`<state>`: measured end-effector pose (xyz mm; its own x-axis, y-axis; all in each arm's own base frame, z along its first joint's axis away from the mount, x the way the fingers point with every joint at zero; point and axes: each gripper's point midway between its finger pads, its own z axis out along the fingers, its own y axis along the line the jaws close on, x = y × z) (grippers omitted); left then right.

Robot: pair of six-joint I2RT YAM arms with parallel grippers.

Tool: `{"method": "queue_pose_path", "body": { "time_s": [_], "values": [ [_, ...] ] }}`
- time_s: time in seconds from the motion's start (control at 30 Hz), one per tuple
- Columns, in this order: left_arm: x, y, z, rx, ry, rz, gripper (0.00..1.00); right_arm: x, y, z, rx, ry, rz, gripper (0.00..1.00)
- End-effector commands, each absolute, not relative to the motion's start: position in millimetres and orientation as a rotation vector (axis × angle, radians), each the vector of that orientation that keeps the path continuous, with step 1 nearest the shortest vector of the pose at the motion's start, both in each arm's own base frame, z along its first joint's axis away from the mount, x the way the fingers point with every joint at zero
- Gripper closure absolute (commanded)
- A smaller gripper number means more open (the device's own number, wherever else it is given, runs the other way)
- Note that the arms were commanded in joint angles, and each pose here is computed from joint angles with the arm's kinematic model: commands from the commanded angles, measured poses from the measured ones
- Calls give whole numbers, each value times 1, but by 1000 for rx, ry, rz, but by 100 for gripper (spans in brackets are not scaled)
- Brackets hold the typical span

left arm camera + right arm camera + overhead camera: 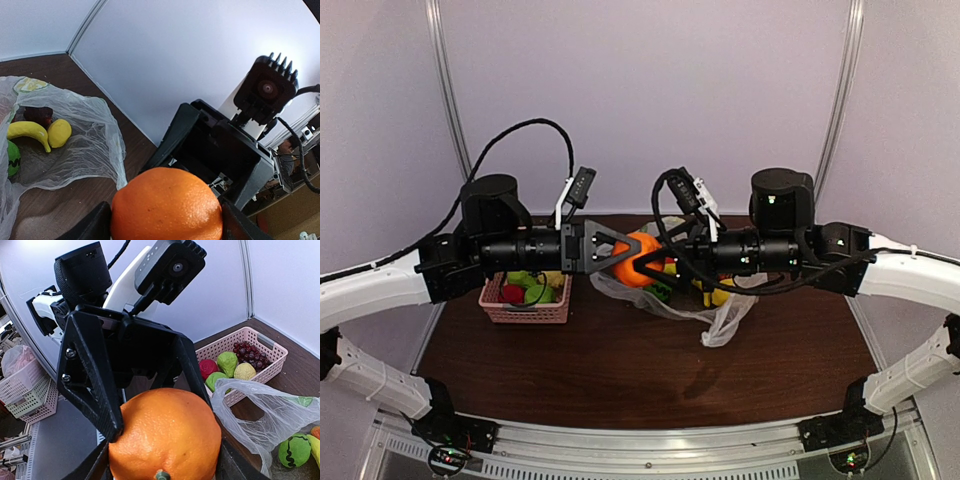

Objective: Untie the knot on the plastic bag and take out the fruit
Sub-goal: Pass from the right arm to the left

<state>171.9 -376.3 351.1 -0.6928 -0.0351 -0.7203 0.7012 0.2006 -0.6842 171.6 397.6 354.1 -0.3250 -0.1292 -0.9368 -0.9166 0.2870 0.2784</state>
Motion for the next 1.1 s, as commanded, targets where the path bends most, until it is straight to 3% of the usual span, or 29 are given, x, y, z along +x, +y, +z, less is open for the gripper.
{"method": "queue_pose_path", "body": {
  "time_s": [0.0, 0.23, 0.4, 0.67, 0.87, 1.07],
  "values": [
    [165, -382, 354, 646, 1835, -1609, 33, 178, 400, 366, -940, 1643, 1101, 36],
    [166, -380, 356, 623, 1828, -1616, 50, 180, 397, 362, -929, 1656, 1080, 31],
    [168, -377, 362, 594, 1807, -1609, 51, 182, 393, 358, -912, 1663, 1059, 10],
    [196, -347, 347, 571, 1965, -1302, 52, 195, 353, 386, -767, 1612, 924, 1],
    [222, -302, 335, 508, 2062, -1167, 52, 219, 314, 386, -603, 1690, 730, 0],
    [259, -230, 298, 393, 2216, -849, 52, 238, 276, 367, -470, 1787, 588, 0]
  ]
}}
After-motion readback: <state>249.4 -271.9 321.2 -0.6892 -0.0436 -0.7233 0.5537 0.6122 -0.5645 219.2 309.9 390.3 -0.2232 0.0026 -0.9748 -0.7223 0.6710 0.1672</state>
